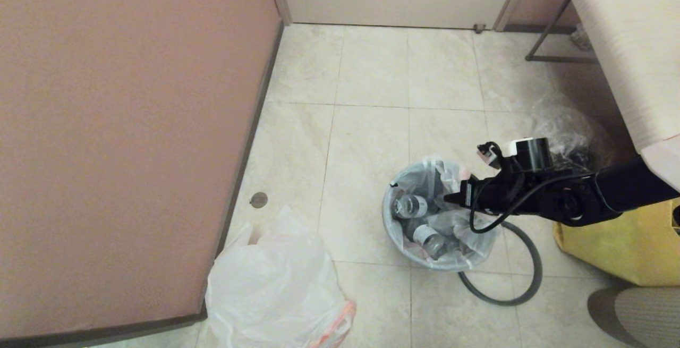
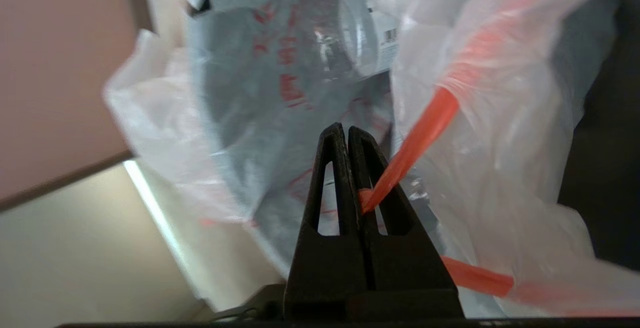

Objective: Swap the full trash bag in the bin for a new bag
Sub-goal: Place the trash bag on the floor

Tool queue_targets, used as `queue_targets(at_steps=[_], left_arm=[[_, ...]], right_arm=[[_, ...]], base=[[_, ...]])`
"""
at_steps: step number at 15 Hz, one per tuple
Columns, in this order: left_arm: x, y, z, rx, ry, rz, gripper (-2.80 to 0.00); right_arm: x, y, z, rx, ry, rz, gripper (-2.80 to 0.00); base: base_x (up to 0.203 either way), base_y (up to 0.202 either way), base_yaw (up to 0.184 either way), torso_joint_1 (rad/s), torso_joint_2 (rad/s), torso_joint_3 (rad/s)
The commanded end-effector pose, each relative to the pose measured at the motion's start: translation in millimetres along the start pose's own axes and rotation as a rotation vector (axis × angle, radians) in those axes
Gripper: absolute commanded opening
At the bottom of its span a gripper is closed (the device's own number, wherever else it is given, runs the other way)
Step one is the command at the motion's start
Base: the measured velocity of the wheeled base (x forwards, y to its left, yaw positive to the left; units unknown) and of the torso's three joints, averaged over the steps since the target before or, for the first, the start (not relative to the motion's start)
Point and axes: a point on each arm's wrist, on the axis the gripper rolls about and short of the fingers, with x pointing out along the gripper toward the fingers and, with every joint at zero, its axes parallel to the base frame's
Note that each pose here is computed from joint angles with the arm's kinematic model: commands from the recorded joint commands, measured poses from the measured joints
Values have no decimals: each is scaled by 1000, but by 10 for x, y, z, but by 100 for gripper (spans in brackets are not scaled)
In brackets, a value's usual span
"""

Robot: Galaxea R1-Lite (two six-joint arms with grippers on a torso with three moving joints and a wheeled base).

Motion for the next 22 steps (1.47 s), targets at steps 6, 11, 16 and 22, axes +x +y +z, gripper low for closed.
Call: queue_targets(at_steps=[6,11,16,22], left_arm=[[1,0,0,0,1,-1,-280],[1,0,0,0,1,-1,-280],[1,0,0,0,1,-1,-280],[1,0,0,0,1,-1,-280]], right_arm=[[499,-104,-40,-26,22,-53,-280],[473,71,-25,-31,63,-136,-280],[44,206,14,-31,46,-185,-280],[247,111,-204,-85,80,-337,-280]], base=[[0,0,0,0,0,0],[0,0,0,0,0,0],[0,0,0,0,0,0],[0,0,0,0,0,0]])
